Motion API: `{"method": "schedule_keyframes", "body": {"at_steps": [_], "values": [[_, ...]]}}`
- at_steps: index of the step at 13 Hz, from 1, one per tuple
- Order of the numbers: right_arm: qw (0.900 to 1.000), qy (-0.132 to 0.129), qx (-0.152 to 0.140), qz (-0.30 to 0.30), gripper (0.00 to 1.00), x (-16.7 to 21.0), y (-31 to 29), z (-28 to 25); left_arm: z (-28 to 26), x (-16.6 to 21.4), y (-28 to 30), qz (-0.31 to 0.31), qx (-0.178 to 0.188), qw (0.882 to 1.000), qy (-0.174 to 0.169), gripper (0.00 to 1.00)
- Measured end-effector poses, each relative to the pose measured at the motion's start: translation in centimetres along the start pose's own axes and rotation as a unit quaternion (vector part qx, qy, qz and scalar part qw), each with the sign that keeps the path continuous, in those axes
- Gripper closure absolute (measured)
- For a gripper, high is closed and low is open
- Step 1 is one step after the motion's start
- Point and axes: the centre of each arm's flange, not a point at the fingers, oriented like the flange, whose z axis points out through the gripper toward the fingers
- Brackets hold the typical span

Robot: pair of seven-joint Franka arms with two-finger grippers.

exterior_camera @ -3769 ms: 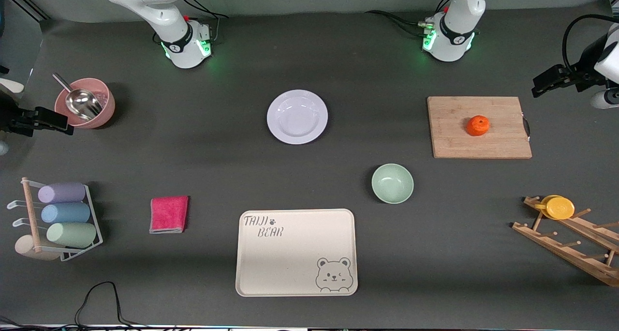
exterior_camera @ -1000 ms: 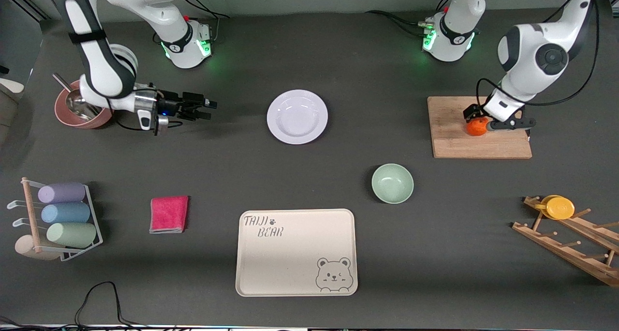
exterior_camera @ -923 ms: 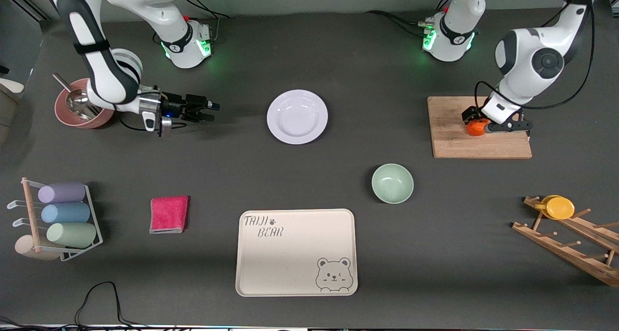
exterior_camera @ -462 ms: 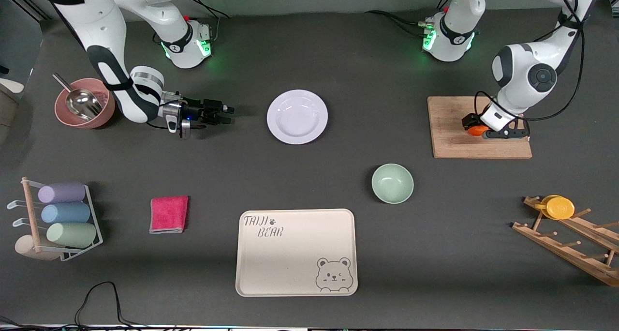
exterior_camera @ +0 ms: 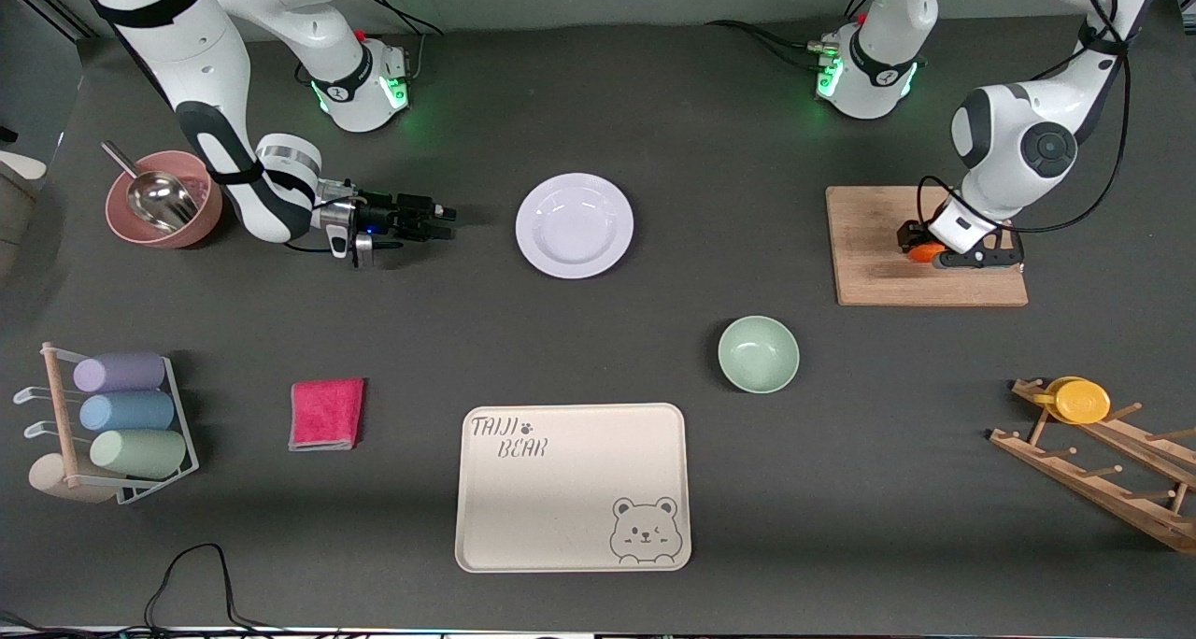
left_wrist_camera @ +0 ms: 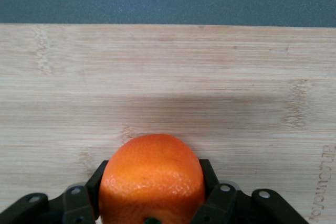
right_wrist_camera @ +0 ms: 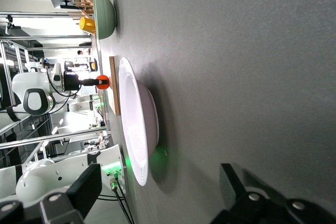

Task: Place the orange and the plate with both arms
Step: 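Lift the orange and carry it over the white plate with the left gripper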

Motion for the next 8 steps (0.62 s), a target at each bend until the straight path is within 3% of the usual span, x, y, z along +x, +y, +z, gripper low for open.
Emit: {"method": "schedule_keyframes", "body": {"at_steps": [1,2,3,4,5,8], "values": [[1.000,0.000,0.000,0.003,0.14,0.1,0.0,0.0,-0.2,0.1,0.0,-0.003,0.000,1.000,-0.001,0.29],[1.000,0.000,0.000,0.004,0.15,0.1,0.0,0.0,-0.8,0.4,0.0,-0.010,0.000,1.000,-0.002,0.29],[1.000,0.000,0.000,0.004,0.22,0.1,0.0,0.0,-2.1,0.9,0.1,-0.018,0.001,1.000,-0.005,0.29],[1.000,0.000,0.000,0.004,0.35,0.1,0.0,0.0,-4.3,1.4,0.5,-0.023,0.003,1.000,-0.012,0.29],[1.000,0.000,0.000,0.004,0.45,0.1,0.0,0.0,-7.3,1.9,1.2,-0.026,0.005,0.999,-0.024,0.29],[1.000,-0.001,0.000,0.003,0.53,0.1,-0.1,0.0,-20.9,3.2,3.8,-0.030,0.019,0.998,-0.048,0.29]]}}
